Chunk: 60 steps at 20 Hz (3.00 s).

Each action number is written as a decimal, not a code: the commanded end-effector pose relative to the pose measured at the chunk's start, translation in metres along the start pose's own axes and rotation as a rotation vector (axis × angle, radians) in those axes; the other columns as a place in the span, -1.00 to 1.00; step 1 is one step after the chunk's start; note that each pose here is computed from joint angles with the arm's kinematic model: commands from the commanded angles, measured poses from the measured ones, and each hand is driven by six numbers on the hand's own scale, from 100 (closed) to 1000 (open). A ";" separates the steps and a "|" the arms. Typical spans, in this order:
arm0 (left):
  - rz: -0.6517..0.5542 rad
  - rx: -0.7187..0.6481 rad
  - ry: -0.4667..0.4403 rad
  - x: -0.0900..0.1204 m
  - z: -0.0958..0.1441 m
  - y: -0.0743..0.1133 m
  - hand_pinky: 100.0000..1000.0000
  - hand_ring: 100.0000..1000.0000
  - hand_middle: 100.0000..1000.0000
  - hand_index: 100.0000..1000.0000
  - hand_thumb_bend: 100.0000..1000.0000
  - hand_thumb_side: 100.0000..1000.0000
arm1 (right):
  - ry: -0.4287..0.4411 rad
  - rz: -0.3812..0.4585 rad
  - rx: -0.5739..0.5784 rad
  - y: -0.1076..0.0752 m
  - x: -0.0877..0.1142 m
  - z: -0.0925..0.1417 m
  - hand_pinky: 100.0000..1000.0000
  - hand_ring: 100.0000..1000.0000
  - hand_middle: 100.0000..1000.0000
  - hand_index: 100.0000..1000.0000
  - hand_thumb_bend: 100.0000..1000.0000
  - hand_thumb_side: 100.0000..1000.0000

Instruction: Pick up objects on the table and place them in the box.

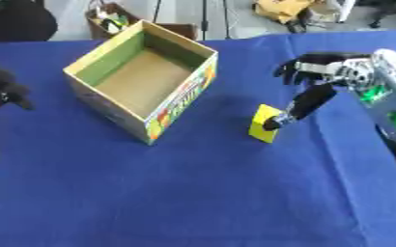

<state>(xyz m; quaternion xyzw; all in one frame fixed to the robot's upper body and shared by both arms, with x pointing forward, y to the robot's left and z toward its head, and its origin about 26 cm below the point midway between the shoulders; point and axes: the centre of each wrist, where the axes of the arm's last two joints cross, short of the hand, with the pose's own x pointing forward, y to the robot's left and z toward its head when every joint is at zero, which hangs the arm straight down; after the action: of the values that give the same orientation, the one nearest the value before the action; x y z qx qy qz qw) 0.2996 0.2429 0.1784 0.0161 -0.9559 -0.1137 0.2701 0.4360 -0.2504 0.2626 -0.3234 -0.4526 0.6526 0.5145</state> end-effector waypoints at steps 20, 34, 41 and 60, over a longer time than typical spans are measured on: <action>0.015 -0.006 -0.038 0.007 -0.011 -0.001 -0.16 0.08 0.16 0.55 -1.00 0.70 | 0.078 -0.006 0.016 0.006 -0.013 -0.032 0.52 0.54 -0.04 0.48 0.37 -0.21; 0.019 -0.004 -0.036 0.007 -0.012 -0.001 -0.17 0.07 0.15 0.54 -1.00 0.71 | 0.082 0.002 -0.029 0.008 -0.011 -0.032 0.33 0.25 -0.33 0.07 -0.57 -0.22; 0.021 -0.001 -0.036 0.007 -0.011 -0.002 -0.20 0.07 0.15 0.54 -1.00 0.72 | 0.090 -0.045 -0.052 0.007 -0.013 -0.031 0.06 0.07 -0.58 -0.35 -1.00 -0.76; 0.020 -0.006 -0.023 0.006 -0.009 -0.001 -0.22 0.06 0.14 0.53 -1.00 0.71 | -0.023 -0.129 -0.343 -0.054 0.010 0.013 -0.31 -0.33 -1.00 -0.82 -1.00 -1.00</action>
<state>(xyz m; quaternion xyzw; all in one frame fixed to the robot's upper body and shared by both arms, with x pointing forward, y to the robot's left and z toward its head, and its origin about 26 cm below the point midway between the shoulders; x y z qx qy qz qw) 0.3013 0.2398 0.1825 0.0042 -0.9568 -0.1074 0.2702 0.4504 -0.2351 0.2889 -0.3537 -0.5550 0.5557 0.5079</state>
